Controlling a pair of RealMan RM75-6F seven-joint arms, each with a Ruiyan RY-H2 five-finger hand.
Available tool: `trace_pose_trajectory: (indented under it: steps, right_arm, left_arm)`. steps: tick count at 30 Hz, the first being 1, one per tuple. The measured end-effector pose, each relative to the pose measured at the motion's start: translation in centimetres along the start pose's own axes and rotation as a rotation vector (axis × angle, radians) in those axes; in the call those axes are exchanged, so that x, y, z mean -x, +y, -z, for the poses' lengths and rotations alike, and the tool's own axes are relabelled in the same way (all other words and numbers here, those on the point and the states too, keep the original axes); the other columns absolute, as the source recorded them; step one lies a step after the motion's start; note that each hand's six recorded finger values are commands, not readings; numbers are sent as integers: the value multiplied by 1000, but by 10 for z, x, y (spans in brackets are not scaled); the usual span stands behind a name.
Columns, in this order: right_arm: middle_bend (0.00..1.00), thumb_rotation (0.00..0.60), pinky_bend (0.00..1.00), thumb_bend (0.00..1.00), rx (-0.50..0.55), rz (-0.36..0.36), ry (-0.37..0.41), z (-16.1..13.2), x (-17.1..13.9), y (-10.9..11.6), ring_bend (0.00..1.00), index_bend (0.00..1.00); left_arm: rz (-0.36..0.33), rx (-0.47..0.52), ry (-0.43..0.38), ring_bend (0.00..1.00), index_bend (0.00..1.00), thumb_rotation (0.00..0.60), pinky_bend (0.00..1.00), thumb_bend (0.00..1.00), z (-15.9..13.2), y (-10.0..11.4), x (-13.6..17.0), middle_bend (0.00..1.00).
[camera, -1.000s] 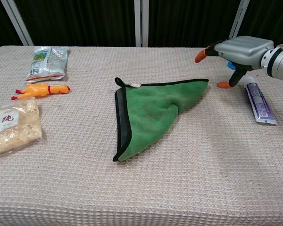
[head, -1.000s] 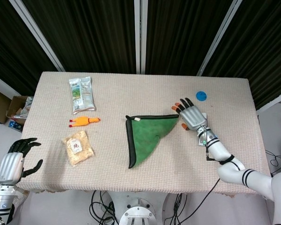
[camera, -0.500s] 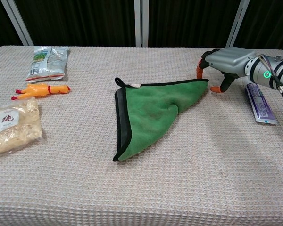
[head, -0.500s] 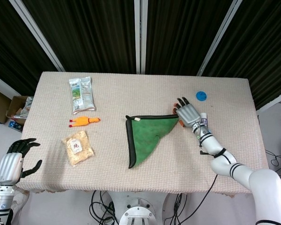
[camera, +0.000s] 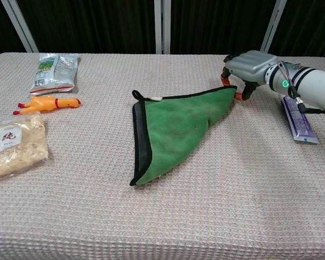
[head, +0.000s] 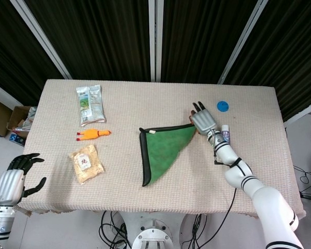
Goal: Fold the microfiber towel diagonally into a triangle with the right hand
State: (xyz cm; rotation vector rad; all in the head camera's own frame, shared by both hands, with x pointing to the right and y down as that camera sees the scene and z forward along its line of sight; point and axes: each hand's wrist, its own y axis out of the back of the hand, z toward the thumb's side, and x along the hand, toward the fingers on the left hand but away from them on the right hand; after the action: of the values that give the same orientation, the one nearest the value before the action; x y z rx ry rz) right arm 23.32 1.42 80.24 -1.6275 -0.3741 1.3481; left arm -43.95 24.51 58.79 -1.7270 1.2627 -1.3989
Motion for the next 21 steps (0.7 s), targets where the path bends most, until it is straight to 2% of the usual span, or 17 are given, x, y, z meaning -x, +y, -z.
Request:
trace_pose_trajectory:
  steps: [6,12,16,21]
  right_arm:
    - [287,600,9,376,-29,27,-47,8,5,5,0,662]
    - [282,600,2,379,-48,87,-29,5,3,14,0,661]
    - [275,600,0,383,-77,175,16,-1,-4,29,0,660]
    - [270,600,0,383,-118,324,148,-27,-22,51,0,660]
  left_arm:
    - [2,0,-1,183,308,600,160,283,0,-1,0,210]
    - [2,-2,-6,183,307,600,160,282,-1,-1,-1,210]
    - [1,-4,-7,184,308,600,160,283,-1,0,-2,210]
    - [0,-5,-9,183,306,600,160,283,-1,0,-1,210]
